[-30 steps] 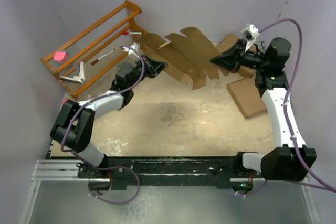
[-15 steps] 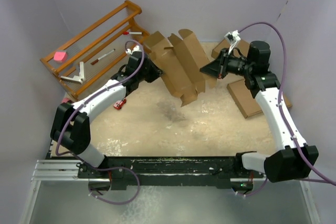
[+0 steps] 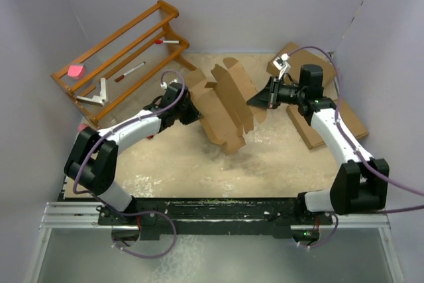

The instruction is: Fold the paper box

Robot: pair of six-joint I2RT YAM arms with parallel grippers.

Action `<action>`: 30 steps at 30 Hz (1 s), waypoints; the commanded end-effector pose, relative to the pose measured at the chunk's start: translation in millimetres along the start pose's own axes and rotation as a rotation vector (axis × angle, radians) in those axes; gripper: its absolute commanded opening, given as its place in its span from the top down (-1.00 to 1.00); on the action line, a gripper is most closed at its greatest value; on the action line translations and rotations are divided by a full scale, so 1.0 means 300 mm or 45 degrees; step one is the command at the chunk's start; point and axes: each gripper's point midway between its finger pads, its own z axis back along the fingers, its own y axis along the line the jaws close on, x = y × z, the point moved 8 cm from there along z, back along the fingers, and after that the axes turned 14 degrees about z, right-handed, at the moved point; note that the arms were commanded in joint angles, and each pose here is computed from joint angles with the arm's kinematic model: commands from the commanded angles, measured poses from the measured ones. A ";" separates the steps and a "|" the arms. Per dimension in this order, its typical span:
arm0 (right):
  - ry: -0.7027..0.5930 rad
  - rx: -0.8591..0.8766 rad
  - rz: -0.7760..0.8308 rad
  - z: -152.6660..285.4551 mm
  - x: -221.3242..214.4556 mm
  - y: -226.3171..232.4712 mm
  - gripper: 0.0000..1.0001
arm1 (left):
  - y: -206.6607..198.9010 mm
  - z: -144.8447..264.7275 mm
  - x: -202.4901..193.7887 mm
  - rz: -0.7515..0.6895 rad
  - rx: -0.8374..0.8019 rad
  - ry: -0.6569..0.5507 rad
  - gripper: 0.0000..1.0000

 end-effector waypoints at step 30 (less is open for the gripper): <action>0.263 -0.293 -0.005 -0.097 -0.266 -0.316 0.03 | 0.171 -0.089 -0.075 0.029 0.128 0.083 0.90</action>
